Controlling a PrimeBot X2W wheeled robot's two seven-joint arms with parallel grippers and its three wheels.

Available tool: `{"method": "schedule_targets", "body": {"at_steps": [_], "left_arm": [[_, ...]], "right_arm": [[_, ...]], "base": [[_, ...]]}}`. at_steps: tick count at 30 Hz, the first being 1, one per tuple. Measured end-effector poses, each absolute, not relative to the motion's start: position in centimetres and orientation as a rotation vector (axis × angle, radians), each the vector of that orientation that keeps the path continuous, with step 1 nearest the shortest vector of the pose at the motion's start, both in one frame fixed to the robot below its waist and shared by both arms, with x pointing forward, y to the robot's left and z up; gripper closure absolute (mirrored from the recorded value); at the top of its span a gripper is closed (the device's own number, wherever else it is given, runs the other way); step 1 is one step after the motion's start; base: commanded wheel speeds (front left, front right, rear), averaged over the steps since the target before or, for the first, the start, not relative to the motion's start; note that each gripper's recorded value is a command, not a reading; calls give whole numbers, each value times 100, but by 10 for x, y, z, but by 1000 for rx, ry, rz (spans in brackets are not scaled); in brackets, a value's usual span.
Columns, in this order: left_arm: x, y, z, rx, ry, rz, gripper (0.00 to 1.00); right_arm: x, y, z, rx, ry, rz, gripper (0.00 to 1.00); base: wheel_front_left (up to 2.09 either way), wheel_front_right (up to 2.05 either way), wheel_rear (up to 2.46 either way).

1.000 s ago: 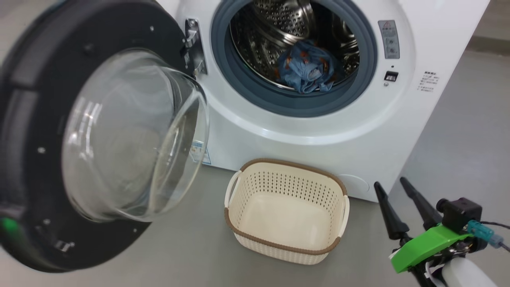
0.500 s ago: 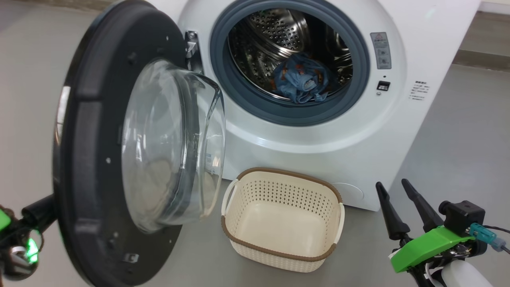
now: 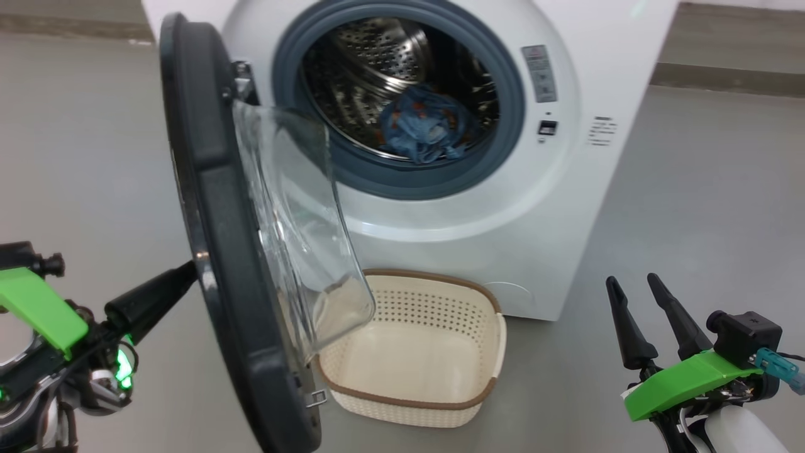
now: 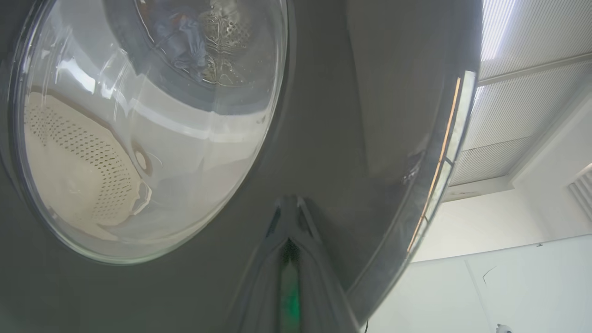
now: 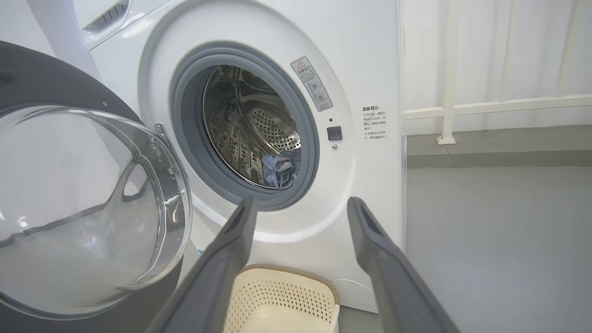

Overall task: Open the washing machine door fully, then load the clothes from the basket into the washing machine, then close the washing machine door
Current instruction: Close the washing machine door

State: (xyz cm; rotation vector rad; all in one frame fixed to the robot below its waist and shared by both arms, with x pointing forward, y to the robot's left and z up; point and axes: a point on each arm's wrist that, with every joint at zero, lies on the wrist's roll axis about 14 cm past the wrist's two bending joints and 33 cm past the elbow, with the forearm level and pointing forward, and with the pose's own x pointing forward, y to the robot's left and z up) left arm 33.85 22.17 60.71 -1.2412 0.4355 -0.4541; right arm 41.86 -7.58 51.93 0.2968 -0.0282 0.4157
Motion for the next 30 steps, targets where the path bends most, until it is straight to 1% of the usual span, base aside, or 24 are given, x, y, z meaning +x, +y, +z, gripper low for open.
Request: {"method": "schedule_targets", "body": {"at_steps": [12, 21, 30], "left_arm": [[382, 154, 617, -1307, 473, -561, 100], [418, 105, 617, -1304, 501, -622, 100], [453, 70, 626, -1291, 465, -673, 100]], "right_arm": [[402, -137, 517, 293, -51, 251, 0], [382, -184, 511, 293, -57, 118, 0], [361, -221, 504, 291, -52, 3, 0]], "base": [[0, 0, 0], [0, 0, 0], [0, 0, 0]]}}
